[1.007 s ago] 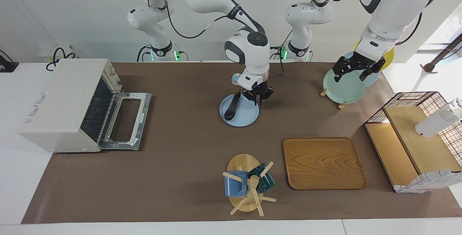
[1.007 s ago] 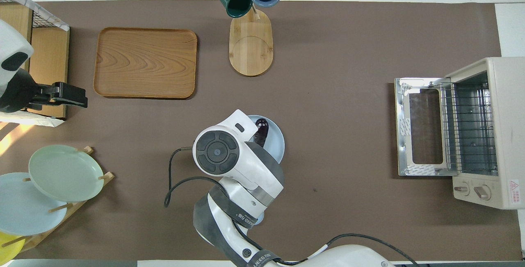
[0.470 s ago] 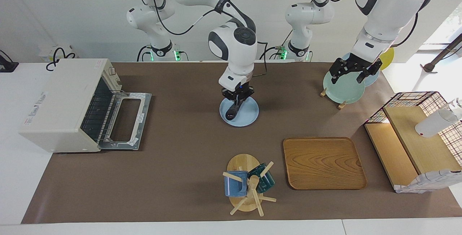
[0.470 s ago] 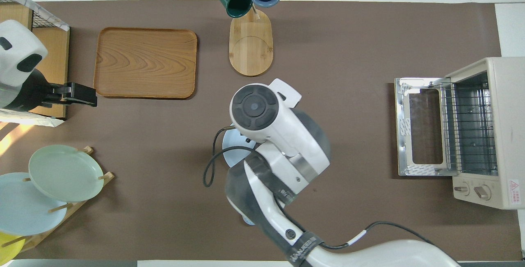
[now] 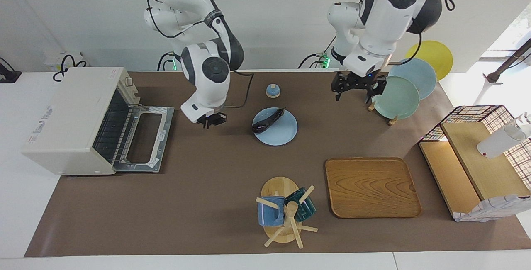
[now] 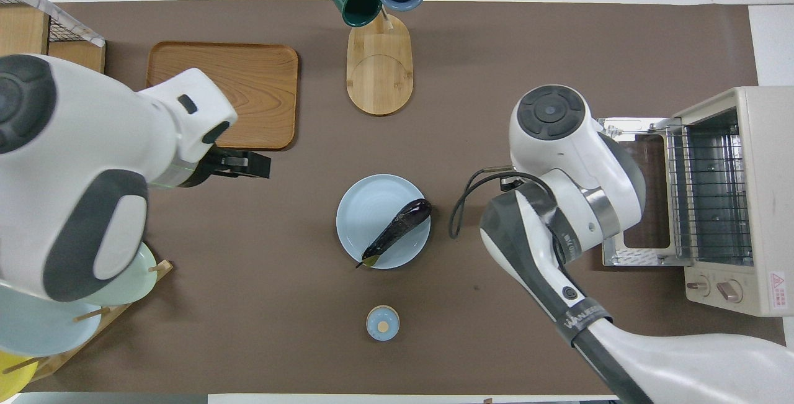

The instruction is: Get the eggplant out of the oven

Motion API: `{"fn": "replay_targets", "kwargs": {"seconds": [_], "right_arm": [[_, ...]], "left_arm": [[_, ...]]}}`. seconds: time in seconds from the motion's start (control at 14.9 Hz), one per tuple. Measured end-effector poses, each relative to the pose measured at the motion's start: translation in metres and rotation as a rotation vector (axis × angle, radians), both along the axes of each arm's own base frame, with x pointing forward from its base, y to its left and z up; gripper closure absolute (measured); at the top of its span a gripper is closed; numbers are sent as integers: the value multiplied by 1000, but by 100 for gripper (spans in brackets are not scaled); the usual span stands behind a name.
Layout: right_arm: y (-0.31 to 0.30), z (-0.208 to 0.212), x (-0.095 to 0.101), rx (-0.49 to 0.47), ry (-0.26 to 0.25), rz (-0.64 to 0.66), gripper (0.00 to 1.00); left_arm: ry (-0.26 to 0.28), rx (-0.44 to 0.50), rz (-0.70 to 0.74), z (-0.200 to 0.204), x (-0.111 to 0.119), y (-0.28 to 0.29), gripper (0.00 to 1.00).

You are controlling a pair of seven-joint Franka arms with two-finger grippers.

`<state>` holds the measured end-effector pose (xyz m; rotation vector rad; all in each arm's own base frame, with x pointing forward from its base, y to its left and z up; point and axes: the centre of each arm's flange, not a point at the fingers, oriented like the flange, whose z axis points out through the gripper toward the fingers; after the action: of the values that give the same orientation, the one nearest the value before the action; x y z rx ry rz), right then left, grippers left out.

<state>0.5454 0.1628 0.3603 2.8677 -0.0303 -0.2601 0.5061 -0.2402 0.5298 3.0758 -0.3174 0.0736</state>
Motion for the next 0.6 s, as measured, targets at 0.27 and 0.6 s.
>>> {"fn": "replay_targets", "kwargs": {"seconds": [0.27, 0.6], "right_arm": [[-67, -21, -3, 4, 24, 13, 97], [-104, -50, -11, 53, -32, 45, 99]], "left_arm": [[13, -47, -84, -56, -12, -75, 0], [-7, -76, -155, -130, -32, -139, 0]]}}
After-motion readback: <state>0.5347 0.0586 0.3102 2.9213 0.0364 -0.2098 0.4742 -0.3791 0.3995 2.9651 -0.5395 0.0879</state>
